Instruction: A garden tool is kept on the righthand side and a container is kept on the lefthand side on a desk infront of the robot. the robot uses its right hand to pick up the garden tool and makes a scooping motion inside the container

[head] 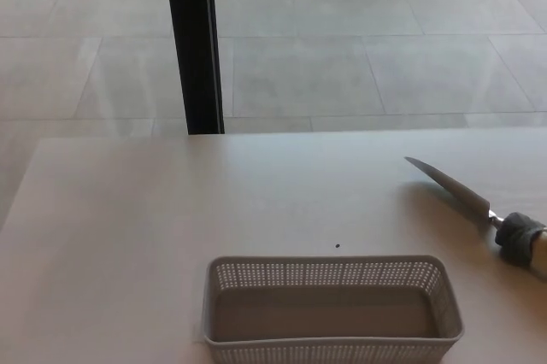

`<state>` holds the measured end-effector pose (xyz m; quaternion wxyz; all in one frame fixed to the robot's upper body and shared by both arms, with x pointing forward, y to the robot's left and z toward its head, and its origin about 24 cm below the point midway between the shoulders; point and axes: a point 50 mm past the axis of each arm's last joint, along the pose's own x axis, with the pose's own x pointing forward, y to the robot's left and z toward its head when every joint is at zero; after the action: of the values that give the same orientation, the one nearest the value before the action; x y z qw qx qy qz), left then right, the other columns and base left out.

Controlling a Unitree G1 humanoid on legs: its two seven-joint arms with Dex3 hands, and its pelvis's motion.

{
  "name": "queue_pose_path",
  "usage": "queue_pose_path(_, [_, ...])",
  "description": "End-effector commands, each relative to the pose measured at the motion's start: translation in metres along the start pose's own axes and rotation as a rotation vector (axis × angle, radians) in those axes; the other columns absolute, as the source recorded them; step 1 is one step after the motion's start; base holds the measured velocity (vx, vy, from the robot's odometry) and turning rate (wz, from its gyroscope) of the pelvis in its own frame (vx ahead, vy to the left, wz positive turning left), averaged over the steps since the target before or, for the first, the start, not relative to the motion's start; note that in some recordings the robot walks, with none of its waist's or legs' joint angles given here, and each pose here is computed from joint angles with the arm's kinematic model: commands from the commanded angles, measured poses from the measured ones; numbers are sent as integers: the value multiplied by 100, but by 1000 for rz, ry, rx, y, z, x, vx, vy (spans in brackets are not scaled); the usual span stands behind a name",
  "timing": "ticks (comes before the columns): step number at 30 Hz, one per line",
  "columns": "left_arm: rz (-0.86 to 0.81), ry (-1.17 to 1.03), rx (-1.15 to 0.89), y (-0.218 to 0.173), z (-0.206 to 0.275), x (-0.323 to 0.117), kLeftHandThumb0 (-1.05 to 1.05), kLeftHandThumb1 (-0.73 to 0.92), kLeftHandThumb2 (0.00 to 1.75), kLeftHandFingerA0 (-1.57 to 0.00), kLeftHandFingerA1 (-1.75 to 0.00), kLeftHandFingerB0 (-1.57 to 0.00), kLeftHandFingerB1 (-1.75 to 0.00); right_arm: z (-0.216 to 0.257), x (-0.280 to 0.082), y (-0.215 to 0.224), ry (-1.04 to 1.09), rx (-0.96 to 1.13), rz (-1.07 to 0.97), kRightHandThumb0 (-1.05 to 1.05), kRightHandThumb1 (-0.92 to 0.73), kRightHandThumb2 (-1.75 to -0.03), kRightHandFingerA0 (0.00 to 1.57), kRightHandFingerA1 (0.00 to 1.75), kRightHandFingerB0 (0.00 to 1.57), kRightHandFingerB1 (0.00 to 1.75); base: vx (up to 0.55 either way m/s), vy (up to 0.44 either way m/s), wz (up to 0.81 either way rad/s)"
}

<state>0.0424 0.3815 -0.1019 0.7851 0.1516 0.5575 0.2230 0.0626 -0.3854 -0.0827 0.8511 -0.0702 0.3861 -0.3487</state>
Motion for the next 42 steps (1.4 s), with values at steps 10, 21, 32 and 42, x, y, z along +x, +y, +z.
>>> queue_pose_path(10, [38, -25, -58, 14, 3, -1, -51, 63, 59, -62, -64, -58, -46, 235, -10, -72, -665, 585, -65, -97, -62, -102, 0, 49, 2, 46, 0, 0, 0])
queue_pose_path(21, [41, -38, -68, 13, 3, -1, -50, 63, 58, -65, -70, -61, -49, 357, -104, -38, -1163, 228, 113, -87, -58, -102, 0, 47, 5, 47, 0, 0, 0])
queue_pose_path(32, [31, -35, -65, 12, -1, -2, -49, 63, 58, -66, -65, -59, -45, 353, -117, 59, -1180, -451, 246, -85, -57, -99, 4, 17, 7, 19, 0, 0, 0])
queue_pose_path(42, [26, -40, -87, 12, -2, -2, -47, 63, 58, -63, -65, -59, -46, 314, -82, 100, -973, -811, 311, -88, -57, -94, 2, 22, 12, 19, 0, 0, 0])
